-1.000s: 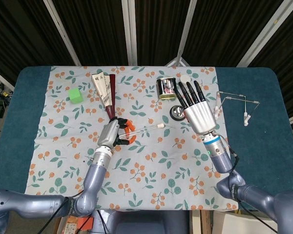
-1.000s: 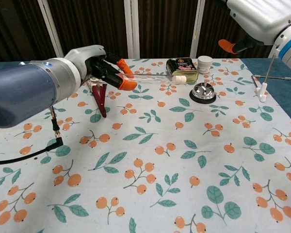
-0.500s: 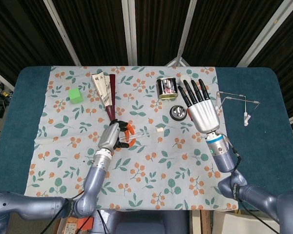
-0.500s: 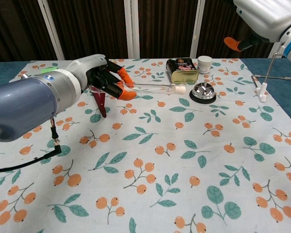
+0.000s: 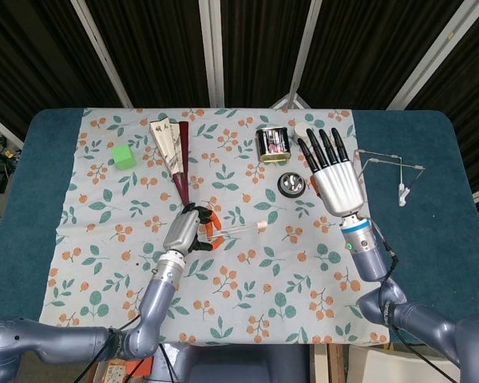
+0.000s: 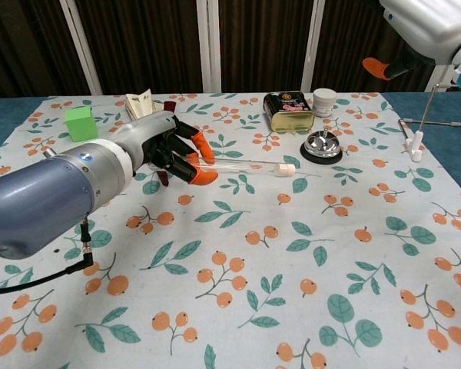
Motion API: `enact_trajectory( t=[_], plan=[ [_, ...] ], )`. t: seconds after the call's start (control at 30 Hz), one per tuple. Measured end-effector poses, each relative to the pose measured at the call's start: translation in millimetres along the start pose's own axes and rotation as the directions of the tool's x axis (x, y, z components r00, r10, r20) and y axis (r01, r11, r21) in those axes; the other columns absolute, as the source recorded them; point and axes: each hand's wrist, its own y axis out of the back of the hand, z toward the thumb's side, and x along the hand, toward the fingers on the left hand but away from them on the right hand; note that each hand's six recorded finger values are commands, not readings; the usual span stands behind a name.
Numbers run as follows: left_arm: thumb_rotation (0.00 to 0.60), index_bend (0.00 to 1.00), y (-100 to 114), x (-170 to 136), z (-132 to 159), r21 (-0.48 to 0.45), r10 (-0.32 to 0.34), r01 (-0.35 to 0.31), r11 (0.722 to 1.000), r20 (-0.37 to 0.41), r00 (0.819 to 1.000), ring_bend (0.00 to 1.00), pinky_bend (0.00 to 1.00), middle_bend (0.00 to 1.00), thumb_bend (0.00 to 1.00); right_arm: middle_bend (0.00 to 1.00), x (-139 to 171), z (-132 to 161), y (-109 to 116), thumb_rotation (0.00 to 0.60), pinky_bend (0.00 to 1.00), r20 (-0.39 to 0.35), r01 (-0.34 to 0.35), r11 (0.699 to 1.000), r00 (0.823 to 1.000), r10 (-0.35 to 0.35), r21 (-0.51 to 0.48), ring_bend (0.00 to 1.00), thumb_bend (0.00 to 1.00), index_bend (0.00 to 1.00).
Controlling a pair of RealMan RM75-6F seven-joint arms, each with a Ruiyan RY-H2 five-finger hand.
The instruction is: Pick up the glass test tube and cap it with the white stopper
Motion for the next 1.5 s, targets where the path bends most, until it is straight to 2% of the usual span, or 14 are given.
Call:
enact_trajectory(
  t=[0.3, 0.97, 1.27, 1.5],
  plan=[
    [0.600, 0.67, -8.0, -5.0, -8.8, 0.035, -0.007, 0.006, 0.999, 0.032, 0.999, 0.20, 0.00, 0.70, 0.61, 0.01, 22.1, -19.8, -8.3, 0.600, 0.00, 0.049, -0.047, 0.999, 0.998, 0.048, -0.020, 0.00, 0.41, 0.00],
    [0.600, 0.67, -18.0, -11.1, -30.8, 0.118, -0.021, 0.012, 0.993, 0.075, 0.997, 0.20, 0.00, 0.70, 0.61, 0.01, 31.9, -29.2, -11.6, 0.600, 0.00, 0.081, -0.073, 0.997, 0.994, 0.076, -0.036, 0.00, 0.41, 0.00],
    [0.600, 0.67, -22.3, -18.6, -49.4, 0.197, -0.043, 0.027, 0.980, 0.078, 0.996, 0.20, 0.00, 0.69, 0.61, 0.01, 35.0, -33.5, -10.6, 0.600, 0.00, 0.100, -0.079, 0.996, 0.991, 0.084, -0.050, 0.00, 0.41, 0.01],
    [0.600, 0.66, -23.1, -23.9, -56.1, 0.216, -0.051, 0.035, 0.976, 0.068, 0.996, 0.20, 0.00, 0.67, 0.60, 0.01, 37.3, -34.1, -8.5, 0.600, 0.00, 0.103, -0.082, 0.995, 0.991, 0.087, -0.054, 0.00, 0.41, 0.01]
  ],
)
